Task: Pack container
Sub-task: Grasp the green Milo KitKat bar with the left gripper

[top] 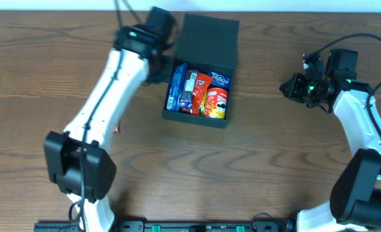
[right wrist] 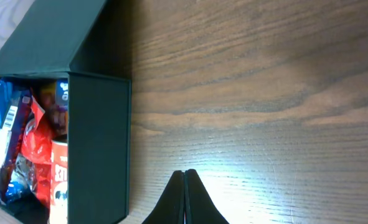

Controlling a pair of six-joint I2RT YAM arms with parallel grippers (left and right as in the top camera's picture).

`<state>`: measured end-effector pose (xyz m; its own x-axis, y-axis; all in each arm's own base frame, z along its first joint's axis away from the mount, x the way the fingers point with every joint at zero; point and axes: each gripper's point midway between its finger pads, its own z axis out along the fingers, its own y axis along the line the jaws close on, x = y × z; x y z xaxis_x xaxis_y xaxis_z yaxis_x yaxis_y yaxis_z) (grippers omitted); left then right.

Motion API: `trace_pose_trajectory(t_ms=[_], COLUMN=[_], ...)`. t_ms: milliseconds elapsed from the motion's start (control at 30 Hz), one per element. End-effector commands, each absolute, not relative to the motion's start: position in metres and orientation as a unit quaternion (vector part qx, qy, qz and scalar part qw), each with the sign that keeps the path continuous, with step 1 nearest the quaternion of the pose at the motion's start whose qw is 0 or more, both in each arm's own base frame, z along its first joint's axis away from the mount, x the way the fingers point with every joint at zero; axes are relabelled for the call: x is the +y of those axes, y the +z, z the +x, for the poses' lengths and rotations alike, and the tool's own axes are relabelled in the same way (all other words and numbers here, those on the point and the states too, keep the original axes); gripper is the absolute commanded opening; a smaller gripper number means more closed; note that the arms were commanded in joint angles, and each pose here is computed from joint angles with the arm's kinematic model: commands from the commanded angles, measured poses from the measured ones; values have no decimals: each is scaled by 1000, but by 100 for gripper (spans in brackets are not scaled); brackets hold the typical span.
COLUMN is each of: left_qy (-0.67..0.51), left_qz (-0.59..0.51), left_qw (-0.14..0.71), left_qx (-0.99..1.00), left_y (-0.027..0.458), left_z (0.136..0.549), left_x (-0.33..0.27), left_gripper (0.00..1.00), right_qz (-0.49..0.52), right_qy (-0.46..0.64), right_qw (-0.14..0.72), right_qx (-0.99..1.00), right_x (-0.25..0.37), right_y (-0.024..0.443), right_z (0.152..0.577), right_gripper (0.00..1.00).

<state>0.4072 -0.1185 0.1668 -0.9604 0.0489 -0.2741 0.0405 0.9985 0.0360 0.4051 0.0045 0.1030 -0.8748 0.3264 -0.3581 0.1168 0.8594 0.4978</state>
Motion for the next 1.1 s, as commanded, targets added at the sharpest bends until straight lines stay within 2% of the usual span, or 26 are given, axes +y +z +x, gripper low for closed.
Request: trace_pose_trajectory(t_ms=[0, 200, 533, 567, 633, 733, 1067], left_qy=[26, 39, -26, -27, -27, -26, -21], left_qz=[0, 0, -16, -20, -22, -21, -22], left_qw=[121, 62, 47, 47, 49, 49, 67], left_qx=[992, 997, 998, 998, 998, 998, 997], left_y=[164, 130, 71, 64, 54, 40, 14], left_z=[409, 383, 356, 354, 352, 349, 346], left_x=[-75, -43, -15, -12, -11, -11, -8], left_gripper=[6, 6, 6, 12, 50, 63, 64], right_qz=[111, 112, 116, 116, 116, 120, 123], right_qy=[235, 236, 236, 236, 236, 237, 238], right_qw=[228, 228, 230, 230, 230, 229, 228], right_qx=[938, 938, 937, 937, 937, 936, 936], right_x=[3, 3, 3, 3, 3, 3, 3], right_y=[108, 108, 109, 109, 109, 109, 109], right_z=[404, 405, 406, 406, 406, 406, 406], right_gripper=[2, 1, 2, 2, 1, 2, 2])
